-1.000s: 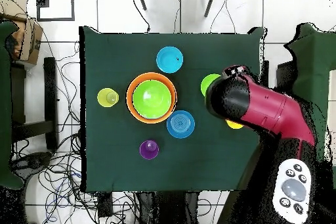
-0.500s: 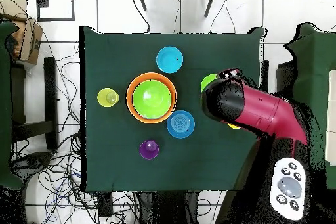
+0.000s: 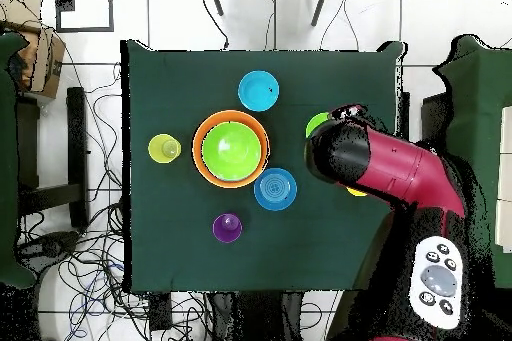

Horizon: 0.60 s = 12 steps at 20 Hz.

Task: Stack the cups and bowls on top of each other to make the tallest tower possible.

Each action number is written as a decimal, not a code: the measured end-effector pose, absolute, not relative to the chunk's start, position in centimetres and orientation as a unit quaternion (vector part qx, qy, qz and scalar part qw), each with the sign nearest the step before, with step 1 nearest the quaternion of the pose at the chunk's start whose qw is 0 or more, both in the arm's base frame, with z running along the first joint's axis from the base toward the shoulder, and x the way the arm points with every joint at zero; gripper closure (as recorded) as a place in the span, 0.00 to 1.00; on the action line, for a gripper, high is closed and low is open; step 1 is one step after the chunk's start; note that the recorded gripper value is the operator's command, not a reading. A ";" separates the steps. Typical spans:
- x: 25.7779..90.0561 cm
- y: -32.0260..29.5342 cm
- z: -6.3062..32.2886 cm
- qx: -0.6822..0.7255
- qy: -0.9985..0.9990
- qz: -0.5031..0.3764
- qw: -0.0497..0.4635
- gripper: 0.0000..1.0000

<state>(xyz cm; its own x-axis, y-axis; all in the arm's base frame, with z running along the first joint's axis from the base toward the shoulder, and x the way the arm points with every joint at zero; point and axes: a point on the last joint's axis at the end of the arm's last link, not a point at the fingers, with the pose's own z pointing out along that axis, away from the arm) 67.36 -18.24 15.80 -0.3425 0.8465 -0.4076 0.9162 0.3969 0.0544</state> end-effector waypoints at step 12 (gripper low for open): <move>67.2 -18.0 12.9 0.538 0.817 -0.091 0.186 0.00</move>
